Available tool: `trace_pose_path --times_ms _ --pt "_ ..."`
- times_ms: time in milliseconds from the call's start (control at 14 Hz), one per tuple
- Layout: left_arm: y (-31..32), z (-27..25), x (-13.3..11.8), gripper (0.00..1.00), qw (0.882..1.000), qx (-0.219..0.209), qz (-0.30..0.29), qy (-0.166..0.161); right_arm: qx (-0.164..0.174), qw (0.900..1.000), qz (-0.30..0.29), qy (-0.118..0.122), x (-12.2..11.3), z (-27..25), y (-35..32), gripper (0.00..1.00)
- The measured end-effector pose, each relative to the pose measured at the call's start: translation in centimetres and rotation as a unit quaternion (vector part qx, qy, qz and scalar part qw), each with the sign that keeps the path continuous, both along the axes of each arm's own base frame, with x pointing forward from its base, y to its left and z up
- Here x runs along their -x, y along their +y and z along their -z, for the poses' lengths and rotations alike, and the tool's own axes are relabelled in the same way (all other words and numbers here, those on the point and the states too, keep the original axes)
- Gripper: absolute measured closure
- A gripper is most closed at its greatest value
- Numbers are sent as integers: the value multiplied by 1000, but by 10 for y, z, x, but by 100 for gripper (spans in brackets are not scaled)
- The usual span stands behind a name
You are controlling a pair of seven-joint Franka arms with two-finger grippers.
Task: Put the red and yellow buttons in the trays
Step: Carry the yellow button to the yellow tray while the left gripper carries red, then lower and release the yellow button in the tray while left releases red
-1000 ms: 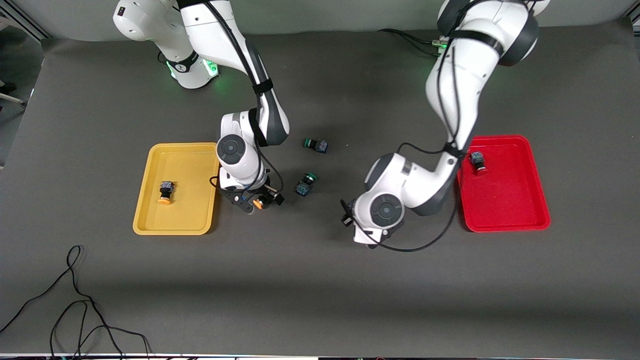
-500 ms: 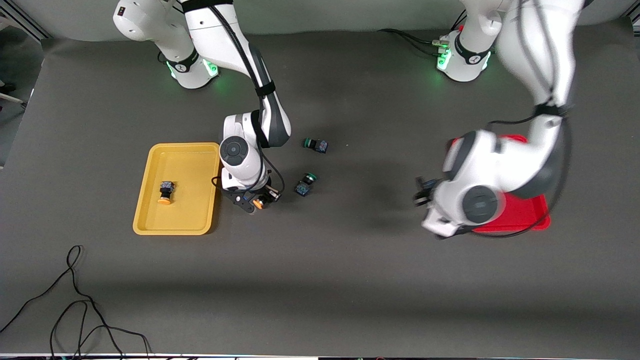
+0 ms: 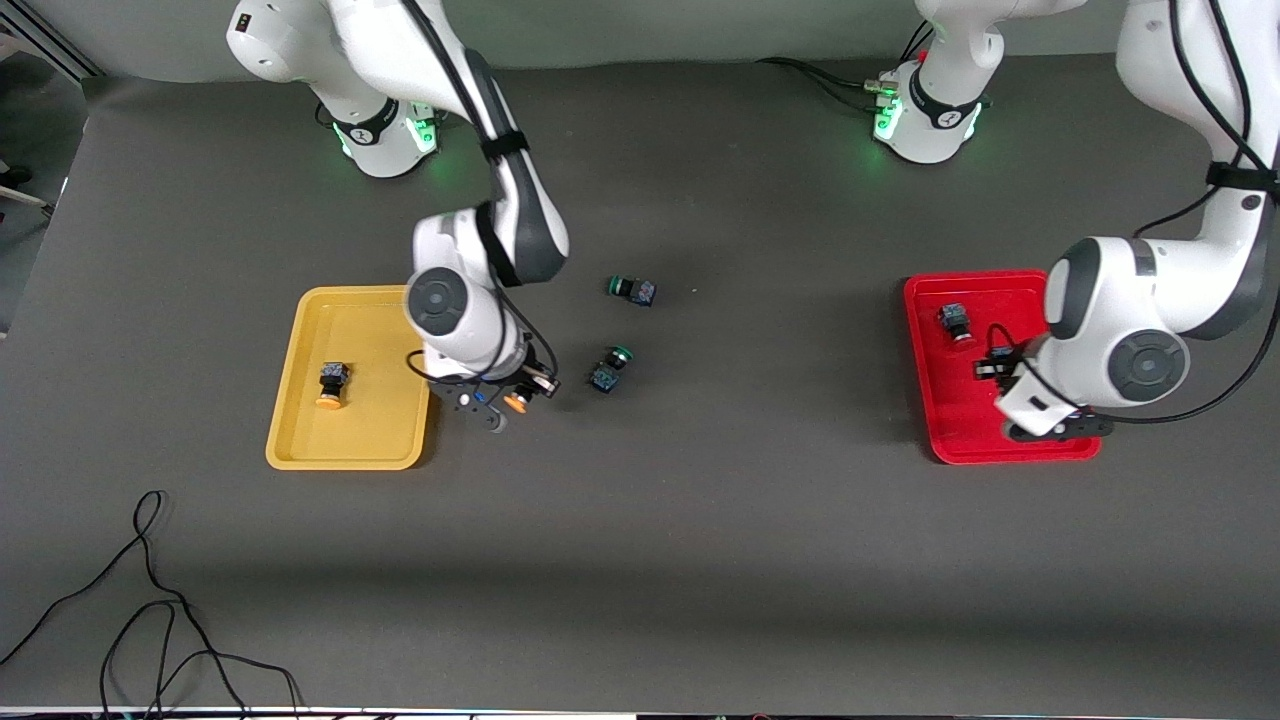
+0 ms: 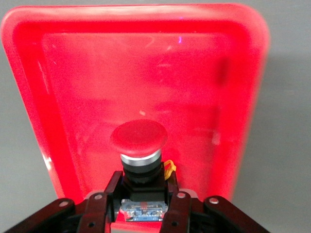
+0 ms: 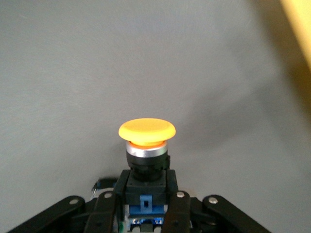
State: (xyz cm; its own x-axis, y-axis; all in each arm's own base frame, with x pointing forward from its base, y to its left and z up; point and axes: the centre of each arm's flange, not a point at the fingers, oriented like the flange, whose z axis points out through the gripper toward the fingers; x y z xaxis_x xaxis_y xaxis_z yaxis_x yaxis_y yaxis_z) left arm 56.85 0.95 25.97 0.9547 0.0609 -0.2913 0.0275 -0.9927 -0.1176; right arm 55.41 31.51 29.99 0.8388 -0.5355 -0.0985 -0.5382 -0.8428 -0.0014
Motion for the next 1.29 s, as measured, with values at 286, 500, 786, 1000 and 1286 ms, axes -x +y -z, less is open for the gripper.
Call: trace_pose_path --times_ms 286,500,786,1000,1286 --pt "48 44 11 60 1000 16 17 -16 10 989 -148 5 -16 -90 -52 67" --pt "56 57 13 43 1000 21 18 -15 4 968 -253 3 -36 -118 -144 67" --pt "52 19 -2 1 1000 15 20 -15 -16 954 -298 23 -29 -90 -251 67" --pt "45 -64 -21 0 999 1 22 -28 -28 953 -301 9 -1 -19 -280 67" --pt "2 -180 -14 0 998 -2 41 -56 -16 953 -303 12 31 54 -275 67"
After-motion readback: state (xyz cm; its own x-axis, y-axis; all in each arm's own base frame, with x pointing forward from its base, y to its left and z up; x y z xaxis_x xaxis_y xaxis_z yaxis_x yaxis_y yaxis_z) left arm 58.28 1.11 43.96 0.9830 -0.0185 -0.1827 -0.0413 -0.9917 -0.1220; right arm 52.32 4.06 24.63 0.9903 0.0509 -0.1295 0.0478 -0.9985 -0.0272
